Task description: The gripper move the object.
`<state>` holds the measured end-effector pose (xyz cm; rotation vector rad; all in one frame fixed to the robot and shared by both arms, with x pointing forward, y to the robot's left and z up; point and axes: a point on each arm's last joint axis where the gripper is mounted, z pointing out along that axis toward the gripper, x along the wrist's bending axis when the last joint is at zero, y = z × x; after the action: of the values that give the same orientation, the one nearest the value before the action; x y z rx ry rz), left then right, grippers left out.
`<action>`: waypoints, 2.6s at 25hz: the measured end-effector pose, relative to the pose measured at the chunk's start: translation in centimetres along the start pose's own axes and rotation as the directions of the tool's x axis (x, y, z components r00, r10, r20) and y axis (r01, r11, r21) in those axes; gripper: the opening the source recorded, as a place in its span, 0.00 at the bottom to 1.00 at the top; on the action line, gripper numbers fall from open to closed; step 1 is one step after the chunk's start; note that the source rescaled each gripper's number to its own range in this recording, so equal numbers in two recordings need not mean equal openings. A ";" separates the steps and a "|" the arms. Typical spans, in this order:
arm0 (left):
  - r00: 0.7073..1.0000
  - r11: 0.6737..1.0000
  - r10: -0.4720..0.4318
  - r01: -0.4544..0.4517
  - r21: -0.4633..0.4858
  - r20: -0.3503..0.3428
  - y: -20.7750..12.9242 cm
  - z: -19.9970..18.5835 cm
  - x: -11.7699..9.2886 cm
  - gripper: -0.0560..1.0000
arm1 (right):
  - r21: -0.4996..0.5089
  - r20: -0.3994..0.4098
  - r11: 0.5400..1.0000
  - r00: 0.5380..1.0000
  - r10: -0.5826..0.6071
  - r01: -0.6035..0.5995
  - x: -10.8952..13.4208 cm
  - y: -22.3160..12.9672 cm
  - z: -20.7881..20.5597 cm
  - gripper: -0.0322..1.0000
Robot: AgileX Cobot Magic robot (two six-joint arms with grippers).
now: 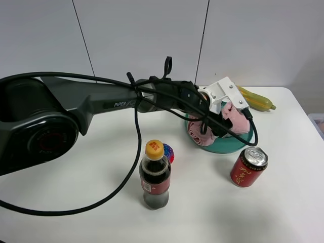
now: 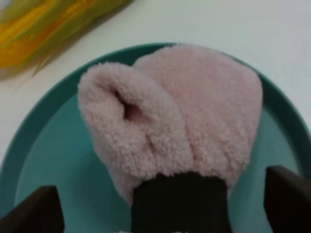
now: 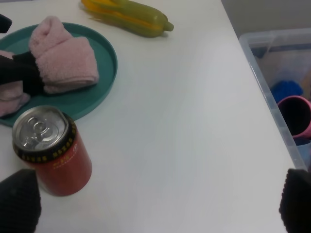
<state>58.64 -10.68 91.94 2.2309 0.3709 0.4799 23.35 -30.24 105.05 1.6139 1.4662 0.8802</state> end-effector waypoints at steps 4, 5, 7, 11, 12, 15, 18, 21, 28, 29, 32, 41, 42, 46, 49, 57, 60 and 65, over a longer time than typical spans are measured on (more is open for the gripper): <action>0.999 1.000 -0.017 0.017 -0.004 0.039 3.0 -3.5 0.4 0.72 | 0.000 0.000 1.000 1.000 0.000 0.000 0.0 0.0 0.0 1.00; 0.998 0.999 -0.033 0.034 -0.003 0.047 3.9 -4.7 0.5 0.72 | 0.000 0.000 1.000 1.000 0.000 0.000 0.0 0.0 0.0 1.00; 0.996 0.998 -0.069 0.069 0.010 0.053 5.3 -7.2 1.2 0.72 | 0.000 0.000 1.000 1.000 0.000 0.000 0.0 0.0 0.0 1.00; 0.978 0.973 -0.210 0.210 0.097 -0.002 5.8 -11.3 4.1 0.72 | 0.000 0.000 1.000 1.000 0.000 0.000 0.0 0.0 0.0 1.00; 0.966 0.959 -0.256 0.258 0.120 -0.036 5.5 -12.3 5.3 0.72 | 0.000 0.000 1.000 1.000 0.000 0.000 0.0 0.0 0.0 1.00; 0.925 0.915 -0.344 0.369 0.162 -0.164 4.6 -15.3 9.0 0.72 | 0.000 0.000 1.000 1.000 0.000 0.000 0.0 0.0 0.0 1.00; 0.853 0.862 -0.421 0.482 0.158 -0.308 2.9 -18.6 13.4 0.72 | 0.000 0.000 1.000 1.000 0.000 0.000 0.0 0.0 0.0 1.00; 0.780 0.821 -0.467 0.558 0.125 -0.417 1.2 -22.3 17.3 0.72 | 0.000 0.000 1.000 1.000 0.000 0.000 0.0 0.0 0.0 1.00; 0.623 0.739 -0.519 0.672 0.059 -0.585 -3.6 -30.2 24.0 0.72 | 0.000 0.000 1.000 1.000 0.000 0.000 0.0 0.0 0.0 1.00; 0.616 0.737 -0.512 0.673 0.063 -0.599 -4.2 -30.9 24.5 0.72 | 0.000 0.000 1.000 1.000 0.000 0.000 0.0 0.0 0.0 1.00; 0.589 0.721 -0.495 0.689 0.077 -0.639 -5.9 -33.3 25.9 0.72 | 0.000 0.000 1.000 1.000 0.000 0.000 0.0 0.0 0.0 1.00; 0.496 0.675 -0.493 0.737 0.046 -0.714 -9.8 -40.2 24.4 0.72 | 0.000 0.000 1.000 1.000 0.000 0.000 0.0 0.0 0.0 1.00; 0.484 0.669 -0.501 0.743 0.034 -0.718 -10.3 -41.0 23.6 0.72 | 0.000 0.000 1.000 1.000 0.000 0.000 0.0 0.0 0.0 1.00; 0.448 0.666 -0.534 0.745 -0.031 -0.717 -10.8 -43.8 19.4 0.72 | 0.000 0.000 1.000 1.000 0.000 0.000 0.0 0.0 0.0 1.00; 0.435 0.693 -0.555 0.713 -0.105 -0.709 -10.2 -46.1 15.5 0.75 | 0.000 0.000 1.000 1.000 0.000 0.000 0.0 0.0 0.0 1.00; 0.413 0.756 -0.583 0.592 -0.280 -0.700 -10.0 -50.9 5.3 0.99 | 0.000 0.000 1.000 1.000 0.000 0.000 0.0 0.0 0.0 1.00; 0.400 0.762 -0.594 0.557 -0.330 -0.697 -10.2 -52.0 2.4 0.99 | 0.000 0.000 1.000 1.000 0.000 0.000 0.0 0.0 0.0 1.00; 0.379 0.764 -0.620 0.491 -0.419 -0.686 -10.7 -53.8 -2.3 0.99 | 0.000 0.000 1.000 1.000 0.000 0.000 0.0 0.0 0.0 1.00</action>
<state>31.01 30.43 115.67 1.4380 1.4782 1.0771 23.35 -30.24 105.05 1.6139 1.4662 0.8802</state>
